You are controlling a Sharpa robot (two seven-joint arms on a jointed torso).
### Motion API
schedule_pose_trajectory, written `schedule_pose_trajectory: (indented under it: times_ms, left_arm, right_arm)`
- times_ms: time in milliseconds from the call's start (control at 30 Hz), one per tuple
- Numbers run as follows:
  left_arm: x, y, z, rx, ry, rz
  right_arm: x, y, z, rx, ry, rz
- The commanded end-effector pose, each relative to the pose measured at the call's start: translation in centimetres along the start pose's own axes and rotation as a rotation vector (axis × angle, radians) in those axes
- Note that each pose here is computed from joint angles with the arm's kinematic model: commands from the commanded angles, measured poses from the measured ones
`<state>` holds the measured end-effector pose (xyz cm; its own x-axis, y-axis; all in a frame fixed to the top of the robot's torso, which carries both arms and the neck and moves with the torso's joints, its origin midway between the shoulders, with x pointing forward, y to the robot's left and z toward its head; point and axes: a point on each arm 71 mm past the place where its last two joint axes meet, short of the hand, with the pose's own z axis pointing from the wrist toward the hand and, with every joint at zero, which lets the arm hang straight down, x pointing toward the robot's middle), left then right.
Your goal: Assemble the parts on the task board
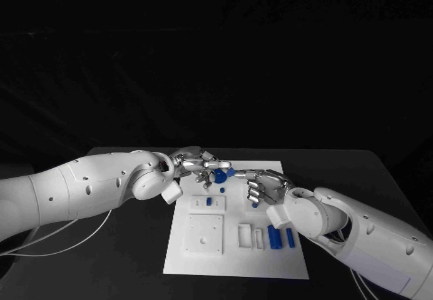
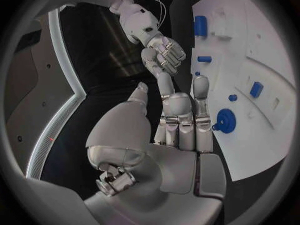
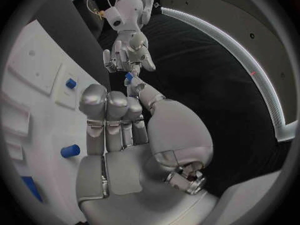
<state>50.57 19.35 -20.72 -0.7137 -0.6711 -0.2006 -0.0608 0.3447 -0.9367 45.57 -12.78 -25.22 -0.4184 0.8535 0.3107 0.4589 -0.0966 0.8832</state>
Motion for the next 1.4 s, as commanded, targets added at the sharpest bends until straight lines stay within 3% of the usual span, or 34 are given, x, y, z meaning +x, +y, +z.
schedule_pose_trajectory:
  times_ms: [33, 400, 933, 1400]
  left_arm:
    - [0.1, 0.0, 0.06, -0.007, 0.002, 0.016]
    - [0.06, 0.03, 0.07, -0.01, 0.0, 0.02]
    - [0.66, -0.07, 0.14, -0.001, 0.062, 0.015]
    - [0.83, -0.15, 0.23, 0.008, 0.069, 0.007]
  right_arm:
    - [0.08, 0.09, -0.04, -0.013, 0.008, -0.005]
    - [-0.03, 0.08, -0.05, -0.012, 0.006, -0.007]
    - [-0.07, 0.15, 0.1, -0.018, -0.009, -0.003]
    - [-0.01, 0.13, 0.2, -0.015, -0.007, 0.002]
